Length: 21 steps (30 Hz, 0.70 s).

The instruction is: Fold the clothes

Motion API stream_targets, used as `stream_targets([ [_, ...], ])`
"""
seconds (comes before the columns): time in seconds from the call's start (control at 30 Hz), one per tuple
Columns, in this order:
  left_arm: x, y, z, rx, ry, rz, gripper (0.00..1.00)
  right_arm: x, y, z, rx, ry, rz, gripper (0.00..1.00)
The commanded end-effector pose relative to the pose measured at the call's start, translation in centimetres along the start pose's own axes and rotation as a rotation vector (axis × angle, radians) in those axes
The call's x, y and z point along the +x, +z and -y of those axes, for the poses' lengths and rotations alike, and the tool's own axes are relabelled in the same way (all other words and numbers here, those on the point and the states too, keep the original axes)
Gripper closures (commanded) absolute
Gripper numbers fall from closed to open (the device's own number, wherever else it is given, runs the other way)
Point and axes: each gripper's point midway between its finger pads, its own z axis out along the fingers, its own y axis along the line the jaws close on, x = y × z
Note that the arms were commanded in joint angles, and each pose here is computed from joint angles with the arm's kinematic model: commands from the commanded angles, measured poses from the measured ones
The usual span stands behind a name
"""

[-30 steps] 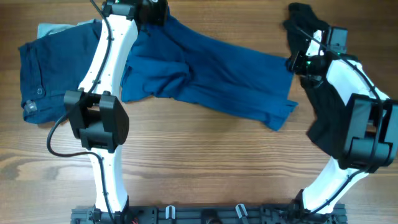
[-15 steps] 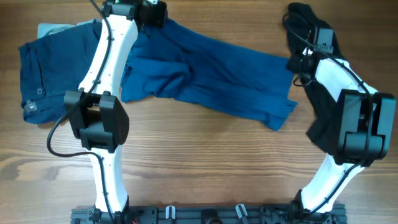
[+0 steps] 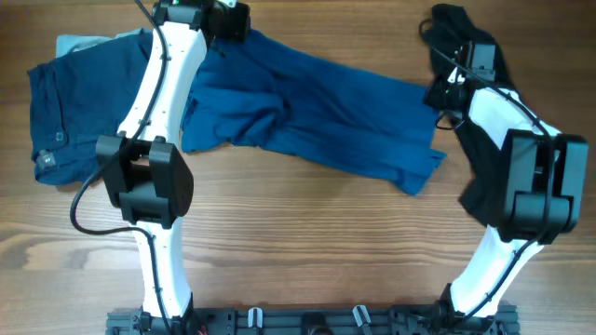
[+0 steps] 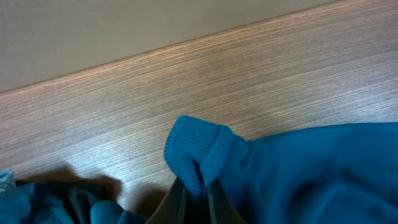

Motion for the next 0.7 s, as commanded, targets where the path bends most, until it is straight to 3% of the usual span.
stream_targets([
  [0.0, -0.4, -0.5, 0.0, -0.009, 0.004, 0.011, 0.95, 1.3, 1.6, -0.8, -0.02, -0.018, -0.038, 0.53],
  [0.13, -0.3, -0.5, 0.0, -0.009, 0.004, 0.007, 0.95, 2.0, 2.6, -0.7, -0.015, -0.013, -0.053, 0.55],
  [0.27, -0.4, -0.5, 0.0, -0.009, 0.004, 0.007, 0.96, -0.5, 2.5, -0.9, -0.011, -0.027, 0.044, 0.6],
  [0.33, -0.4, -0.5, -0.1, -0.01, 0.003, 0.008, 0.96, -1.8, 2.2, -0.7, -0.002, -0.035, 0.077, 0.73],
  [0.4, -0.3, -0.5, -0.5, -0.014, -0.003, 0.007, 0.96, -3.7, 1.3, -0.2, 0.002, -0.031, 0.103, 0.96],
  [0.5, -0.2, -0.5, -1.0, -0.018, -0.01, 0.003, 0.96, -6.2, -0.4, -0.6, -0.019, -0.074, 0.106, 0.96],
  [0.57, 0.4, -0.5, -1.4, -0.022, -0.017, -0.02, 0.96, -8.5, -3.4, -2.3, -0.055, -0.211, 0.094, 0.96],
  [0.67, 2.0, -0.8, -2.9, -0.033, -0.043, -0.077, 0.96, -9.0, -7.3, -3.5, -0.084, -0.351, 0.013, 0.96],
])
